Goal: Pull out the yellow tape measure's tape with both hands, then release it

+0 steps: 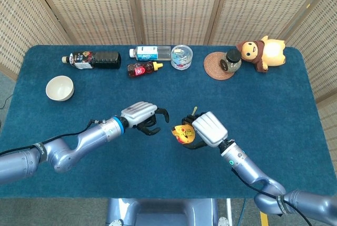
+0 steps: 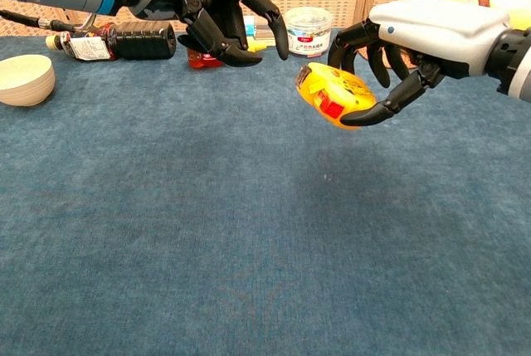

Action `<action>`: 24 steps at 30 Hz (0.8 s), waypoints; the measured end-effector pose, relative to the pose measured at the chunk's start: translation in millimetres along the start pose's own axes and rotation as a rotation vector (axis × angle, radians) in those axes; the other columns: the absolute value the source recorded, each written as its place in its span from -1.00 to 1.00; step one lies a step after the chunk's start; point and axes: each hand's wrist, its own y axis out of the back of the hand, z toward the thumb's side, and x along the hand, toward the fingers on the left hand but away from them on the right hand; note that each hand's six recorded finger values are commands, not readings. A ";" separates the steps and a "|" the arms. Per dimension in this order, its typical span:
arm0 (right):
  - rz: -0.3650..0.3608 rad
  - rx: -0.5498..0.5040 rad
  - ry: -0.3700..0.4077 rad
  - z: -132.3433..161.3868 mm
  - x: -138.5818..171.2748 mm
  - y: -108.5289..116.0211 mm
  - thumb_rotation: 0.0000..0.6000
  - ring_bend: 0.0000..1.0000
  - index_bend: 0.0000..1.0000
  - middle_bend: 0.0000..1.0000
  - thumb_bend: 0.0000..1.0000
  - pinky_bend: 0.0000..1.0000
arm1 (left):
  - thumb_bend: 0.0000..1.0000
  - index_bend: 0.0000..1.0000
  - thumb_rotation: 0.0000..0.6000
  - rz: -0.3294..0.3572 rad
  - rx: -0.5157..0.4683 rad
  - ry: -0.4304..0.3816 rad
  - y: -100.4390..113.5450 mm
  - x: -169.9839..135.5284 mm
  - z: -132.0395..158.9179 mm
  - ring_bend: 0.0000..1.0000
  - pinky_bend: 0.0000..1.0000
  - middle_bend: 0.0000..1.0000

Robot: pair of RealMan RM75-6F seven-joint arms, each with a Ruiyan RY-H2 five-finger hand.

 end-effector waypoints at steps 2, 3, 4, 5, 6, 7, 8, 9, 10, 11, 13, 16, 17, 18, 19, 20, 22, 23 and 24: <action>-0.001 -0.001 -0.001 0.0 -0.2 0.2 0.18 0.20 0.10 0.16 -0.53 0.25 | -0.14 -0.32 1.00 -0.011 -0.023 -0.003 -2.0 1.0 1.7 0.87 0.81 0.91; -0.002 -0.003 -0.002 0.1 -0.4 0.3 0.19 0.20 0.10 0.16 -0.53 0.25 | -0.15 -0.32 1.00 -0.016 -0.027 -0.004 -2.6 1.5 2.4 0.87 0.81 0.91; -0.002 -0.004 -0.001 0.5 -0.5 0.3 0.19 0.20 0.10 0.16 -0.53 0.25 | -0.15 -0.32 1.00 -0.020 -0.031 -0.007 -3.3 2.2 3.3 0.87 0.81 0.91; -0.002 -0.005 -0.001 1.0 -0.7 0.4 0.19 0.20 0.10 0.16 -0.53 0.25 | -0.15 -0.32 1.00 -0.023 -0.033 -0.008 -3.5 2.7 3.9 0.87 0.81 0.91; -0.002 -0.006 0.000 1.4 -0.8 0.5 0.19 0.20 0.10 0.16 -0.53 0.25 | -0.15 -0.32 1.00 -0.025 -0.035 -0.010 -3.7 3.3 4.5 0.87 0.81 0.91; -0.002 -0.005 0.000 1.6 -0.8 0.5 0.18 0.20 0.10 0.16 -0.53 0.25 | -0.15 -0.32 1.00 -0.027 -0.038 -0.011 -3.8 3.7 5.0 0.87 0.81 0.91; -0.003 -0.005 0.000 1.7 -0.8 0.6 0.19 0.20 0.10 0.16 -0.53 0.25 | -0.15 -0.32 1.00 -0.028 -0.043 -0.012 -3.6 4.3 5.6 0.87 0.81 0.91; -0.003 -0.006 -0.002 1.5 -0.7 0.6 0.18 0.20 0.10 0.16 -0.53 0.25 | -0.15 -0.32 1.00 -0.028 -0.043 -0.014 -2.9 5.1 6.0 0.87 0.81 0.91; -0.003 -0.006 -0.003 1.3 -0.6 0.7 0.19 0.20 0.10 0.16 -0.53 0.25 | -0.15 -0.32 1.00 -0.028 -0.041 -0.014 -2.3 5.5 6.0 0.87 0.81 0.91; -0.004 -0.006 -0.004 1.1 -0.5 0.9 0.19 0.20 0.10 0.16 -0.53 0.25 | -0.15 -0.32 1.00 -0.025 -0.038 -0.015 -1.2 6.1 5.9 0.87 0.81 0.91; -0.005 -0.009 -0.005 1.5 -0.2 1.3 0.18 0.20 0.10 0.16 -0.53 0.25 | -0.16 -0.32 1.00 -0.024 -0.045 -0.015 -0.4 6.8 6.2 0.87 0.81 0.91; -0.008 -0.015 -0.003 2.7 -0.1 2.1 0.18 0.20 0.10 0.16 -0.53 0.25 | -0.16 -0.32 1.00 -0.029 -0.054 -0.012 0.4 8.3 5.8 0.87 0.81 0.91; -0.009 -0.016 -0.003 3.0 -0.2 2.4 0.18 0.20 0.10 0.16 -0.53 0.25 | -0.16 -0.32 1.00 -0.030 -0.055 -0.011 0.6 8.7 5.7 0.87 0.81 0.91; -0.011 -0.019 -0.002 3.6 -0.3 2.7 0.18 0.20 0.10 0.16 -0.53 0.25 | -0.16 -0.32 1.00 -0.033 -0.057 -0.011 0.3 9.1 5.9 0.87 0.81 0.91; -0.011 -0.021 -0.002 4.2 -0.4 2.7 0.17 0.20 0.10 0.16 -0.53 0.25 | -0.16 -0.32 1.00 -0.038 -0.062 -0.009 -0.4 9.7 6.1 0.87 0.81 0.91; -0.011 -0.021 -0.001 4.4 -0.4 2.6 0.17 0.20 0.10 0.16 -0.53 0.25 | -0.16 -0.32 1.00 -0.043 -0.065 -0.008 -0.9 10.3 6.3 0.87 0.81 0.91; -0.010 -0.022 -0.001 5.0 -0.4 2.3 0.18 0.20 0.10 0.16 -0.53 0.25 | -0.16 -0.32 1.00 -0.053 -0.067 -0.006 -2.0 11.5 6.8 0.87 0.81 0.91; -0.011 -0.022 -0.001 5.0 -0.3 2.4 0.19 0.20 0.10 0.16 -0.53 0.25 | -0.16 -0.32 1.00 -0.058 -0.068 -0.006 -2.3 12.4 7.4 0.87 0.81 0.91; -0.012 -0.023 -0.001 5.0 -0.3 2.6 0.19 0.20 0.10 0.16 -0.53 0.25 | -0.16 -0.32 1.00 -0.059 -0.067 -0.006 -2.0 13.1 7.8 0.87 0.81 0.91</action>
